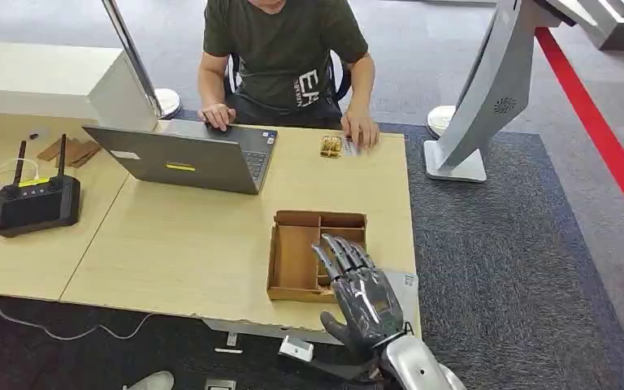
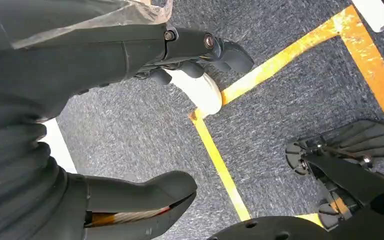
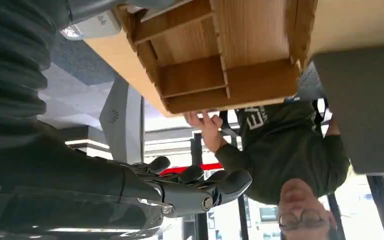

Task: Pass the card to the sensor for recognition and then transmit it.

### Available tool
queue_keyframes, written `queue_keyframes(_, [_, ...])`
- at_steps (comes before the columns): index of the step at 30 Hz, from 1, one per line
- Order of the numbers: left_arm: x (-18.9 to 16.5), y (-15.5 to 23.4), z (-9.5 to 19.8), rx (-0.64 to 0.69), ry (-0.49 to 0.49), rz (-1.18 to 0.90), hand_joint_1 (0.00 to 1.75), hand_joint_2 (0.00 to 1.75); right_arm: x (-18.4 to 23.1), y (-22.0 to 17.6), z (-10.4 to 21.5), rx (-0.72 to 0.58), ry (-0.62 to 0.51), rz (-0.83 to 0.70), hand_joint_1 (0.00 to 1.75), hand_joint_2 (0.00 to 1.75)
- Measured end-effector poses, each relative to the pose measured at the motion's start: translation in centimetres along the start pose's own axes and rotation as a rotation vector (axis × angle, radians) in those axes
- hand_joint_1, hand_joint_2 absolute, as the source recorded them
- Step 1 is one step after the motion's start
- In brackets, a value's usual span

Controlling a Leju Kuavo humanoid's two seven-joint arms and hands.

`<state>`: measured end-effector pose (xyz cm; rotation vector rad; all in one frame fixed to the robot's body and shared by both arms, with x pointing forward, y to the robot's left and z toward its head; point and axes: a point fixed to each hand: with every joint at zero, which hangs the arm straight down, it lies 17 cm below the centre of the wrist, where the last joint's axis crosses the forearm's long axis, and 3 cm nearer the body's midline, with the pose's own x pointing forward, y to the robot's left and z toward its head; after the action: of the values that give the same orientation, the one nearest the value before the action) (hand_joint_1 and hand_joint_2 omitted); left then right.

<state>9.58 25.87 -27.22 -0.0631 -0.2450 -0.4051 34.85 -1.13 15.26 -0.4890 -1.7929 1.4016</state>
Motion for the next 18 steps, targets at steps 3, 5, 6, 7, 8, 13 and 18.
queue_keyframes(3, [0.0, 0.0, 0.0, 0.0, 0.001, 0.001, 0.0, 1.75, 0.3, 1.7, 0.0, 0.042, -0.001, 0.018, 0.0, 1.75])
queue_keyframes(5, [0.0, 0.1, 0.0, 0.004, 0.001, 0.001, 0.0, 1.75, 0.1, 2.6, -0.1, 0.064, 0.008, 0.024, 0.0, 1.75])
queue_keyframes(6, [0.0, 0.1, 0.0, 0.006, 0.001, 0.002, 0.0, 1.75, 0.1, 3.0, -0.1, 0.075, 0.011, 0.026, 0.0, 1.75])
queue_keyframes(7, [0.0, 0.1, 0.0, 0.006, 0.001, 0.004, 0.0, 1.75, -0.1, 3.5, 0.0, 0.086, 0.017, 0.031, 0.0, 1.75])
queue_keyframes(8, [0.0, 0.1, 0.0, 0.007, 0.001, 0.006, 0.0, 1.75, -0.2, 3.8, -0.1, 0.093, 0.021, 0.033, 0.0, 1.75])
queue_keyframes(13, [0.0, 0.2, 0.0, 0.01, 0.002, 0.01, 0.0, 1.75, -1.4, 5.6, -0.1, 0.13, 0.056, 0.051, 0.0, 1.75])
queue_keyframes(18, [-0.1, 0.2, 0.0, 0.012, 0.002, 0.009, 0.0, 1.75, -2.8, 6.8, -0.3, 0.133, 0.094, 0.041, 0.0, 1.75])
